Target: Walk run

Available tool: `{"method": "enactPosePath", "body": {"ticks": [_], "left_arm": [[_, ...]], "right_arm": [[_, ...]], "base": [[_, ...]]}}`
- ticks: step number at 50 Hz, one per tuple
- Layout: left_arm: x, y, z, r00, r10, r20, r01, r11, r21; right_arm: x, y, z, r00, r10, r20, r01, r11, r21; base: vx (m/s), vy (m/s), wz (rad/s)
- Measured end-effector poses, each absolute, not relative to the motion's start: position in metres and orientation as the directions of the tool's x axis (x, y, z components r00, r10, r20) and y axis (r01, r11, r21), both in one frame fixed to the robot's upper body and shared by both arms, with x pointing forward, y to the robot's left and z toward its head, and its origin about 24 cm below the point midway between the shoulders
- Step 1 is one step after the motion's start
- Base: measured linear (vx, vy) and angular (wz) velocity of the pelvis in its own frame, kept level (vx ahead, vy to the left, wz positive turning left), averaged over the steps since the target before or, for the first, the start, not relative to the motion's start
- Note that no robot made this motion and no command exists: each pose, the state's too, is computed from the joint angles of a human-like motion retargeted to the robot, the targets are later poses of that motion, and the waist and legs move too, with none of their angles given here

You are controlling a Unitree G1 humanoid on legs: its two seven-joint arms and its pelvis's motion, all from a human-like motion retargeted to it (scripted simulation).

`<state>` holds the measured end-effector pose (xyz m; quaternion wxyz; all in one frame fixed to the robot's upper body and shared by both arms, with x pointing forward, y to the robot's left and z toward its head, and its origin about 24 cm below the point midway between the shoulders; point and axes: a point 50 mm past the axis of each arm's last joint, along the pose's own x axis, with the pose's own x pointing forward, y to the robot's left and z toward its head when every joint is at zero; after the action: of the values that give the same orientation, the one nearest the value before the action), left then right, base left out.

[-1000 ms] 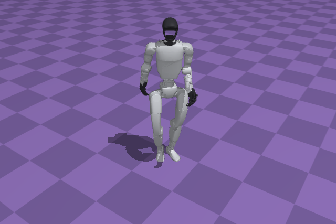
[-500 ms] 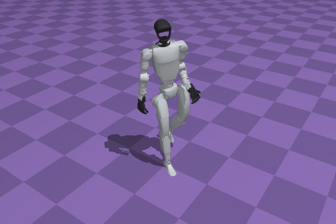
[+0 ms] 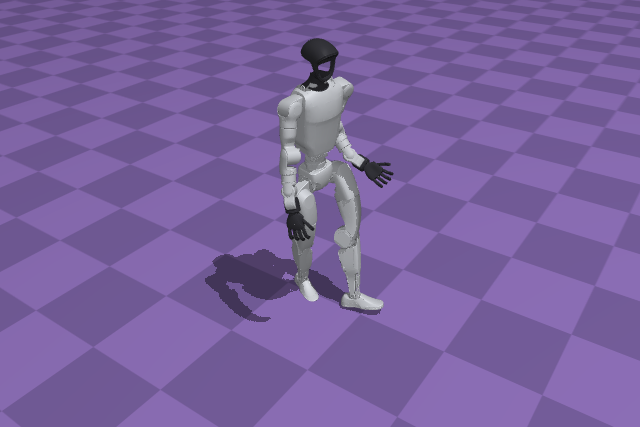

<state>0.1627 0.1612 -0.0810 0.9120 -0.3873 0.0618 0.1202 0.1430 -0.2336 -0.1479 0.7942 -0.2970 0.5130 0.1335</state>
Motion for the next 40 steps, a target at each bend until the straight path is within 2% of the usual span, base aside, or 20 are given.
{"method": "enactPosePath", "body": {"ticks": [7,10,17,25,35,40], "left_arm": [[0.154,0.172,-0.088,0.944,0.215,-0.25,-0.329,0.651,-0.684],[0.157,0.177,-0.086,0.94,0.238,-0.246,-0.342,0.669,-0.66],[0.192,0.176,-0.066,0.98,0.145,-0.134,-0.197,0.754,-0.627],[0.207,0.171,-0.053,0.996,0.072,-0.061,-0.095,0.787,-0.609],[0.193,0.167,-0.056,0.997,0.049,-0.054,-0.072,0.765,-0.641],[0.181,0.161,-0.06,0.998,0.034,-0.049,-0.058,0.741,-0.669]], "right_arm": [[0.028,-0.227,-0.173,0.046,-0.202,-0.978,-0.672,0.718,-0.18],[-0.022,-0.219,-0.174,-0.068,-0.209,-0.976,-0.692,0.715,-0.105],[-0.095,-0.219,-0.162,-0.292,-0.214,-0.932,-0.668,0.743,0.039],[-0.106,-0.206,-0.161,-0.354,-0.106,-0.929,-0.574,0.809,0.127],[-0.064,-0.213,-0.171,-0.199,-0.124,-0.972,-0.647,0.761,0.035],[-0.057,-0.222,-0.17,-0.168,-0.148,-0.975,-0.61,0.792,-0.015]], "base": [[0.83,-0.02,-0.24],[0.83,-0.01,0.84],[0.62,0.02,0.71],[0.63,-0.06,0.84],[0.7,-0.19,0.55],[0.74,-0.27,0.82]]}}
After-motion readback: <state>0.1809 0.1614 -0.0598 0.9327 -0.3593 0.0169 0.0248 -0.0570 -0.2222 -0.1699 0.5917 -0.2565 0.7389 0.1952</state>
